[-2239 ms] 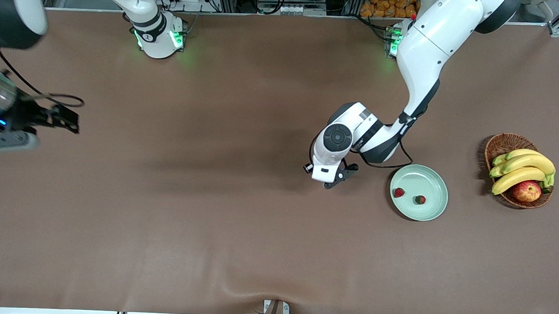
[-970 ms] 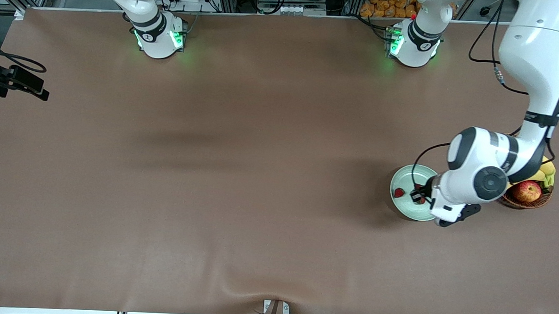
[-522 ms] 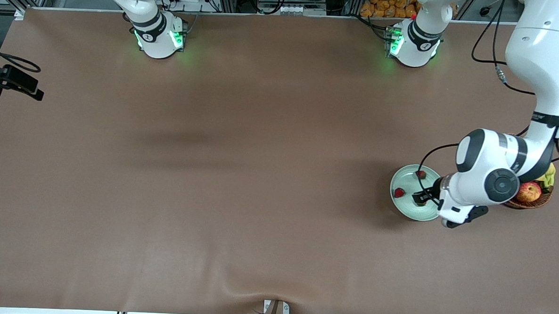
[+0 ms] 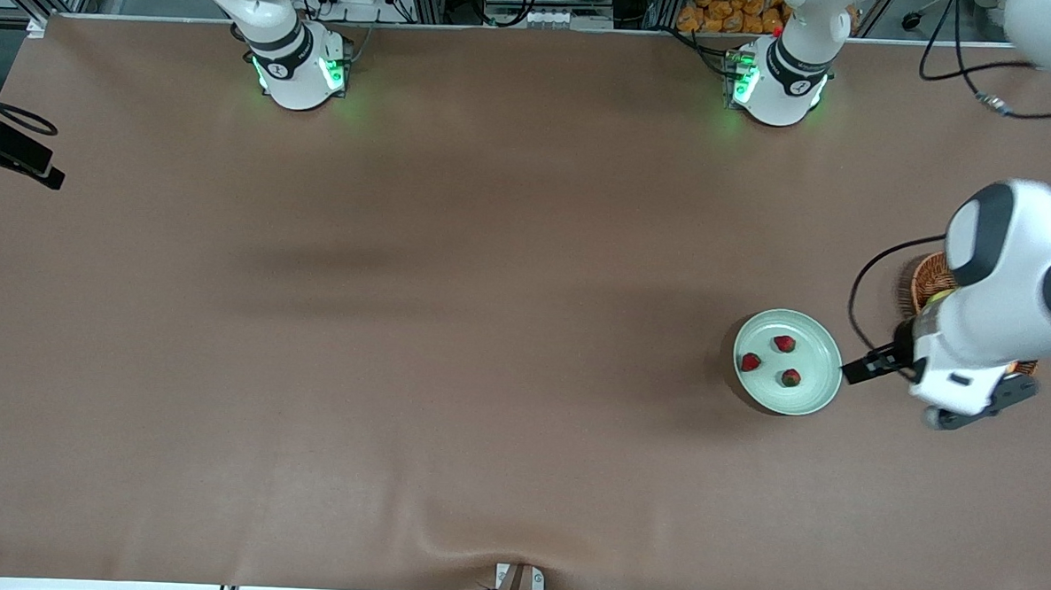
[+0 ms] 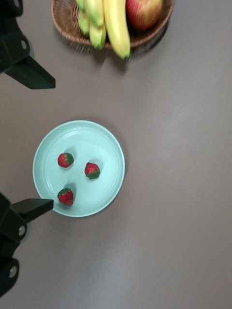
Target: Collect all strawberries into plate
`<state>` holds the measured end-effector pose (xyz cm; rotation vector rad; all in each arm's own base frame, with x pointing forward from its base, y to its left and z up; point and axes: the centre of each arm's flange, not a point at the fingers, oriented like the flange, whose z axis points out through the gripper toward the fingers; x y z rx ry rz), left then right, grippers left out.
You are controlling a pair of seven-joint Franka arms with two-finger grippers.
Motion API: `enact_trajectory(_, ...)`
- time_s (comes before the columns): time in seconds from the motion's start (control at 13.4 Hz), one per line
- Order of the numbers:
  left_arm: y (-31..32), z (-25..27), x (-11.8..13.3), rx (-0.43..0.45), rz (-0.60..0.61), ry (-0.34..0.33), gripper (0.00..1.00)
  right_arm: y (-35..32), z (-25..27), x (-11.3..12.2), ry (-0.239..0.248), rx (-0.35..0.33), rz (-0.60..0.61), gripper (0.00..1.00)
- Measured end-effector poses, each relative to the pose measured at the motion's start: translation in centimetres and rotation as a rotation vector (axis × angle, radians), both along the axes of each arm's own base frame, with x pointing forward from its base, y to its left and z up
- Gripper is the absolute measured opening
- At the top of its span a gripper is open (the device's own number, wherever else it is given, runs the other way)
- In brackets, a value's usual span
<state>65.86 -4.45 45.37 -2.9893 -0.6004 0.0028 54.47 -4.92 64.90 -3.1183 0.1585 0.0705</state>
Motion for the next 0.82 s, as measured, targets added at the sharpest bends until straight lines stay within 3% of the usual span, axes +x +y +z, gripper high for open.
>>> enact_trajectory(0.15,-0.1,4.8,-1.1,0.023,-0.070,-0.040,1.00,0.1,0.0,0.0,0.000,0.000,0.001,1.00)
enact_trajectory(0.45,-0.6,11.4,-4.5,0.059,-0.207,-0.042,1.00,0.1,0.0,0.0,0.001,-0.010,0.004,1.00)
enact_trajectory(0.82,0.6,16.0,-6.9,-0.044,-0.294,-0.035,1.00,1.1,0.0,0.1,0.001,-0.010,0.022,1.00)
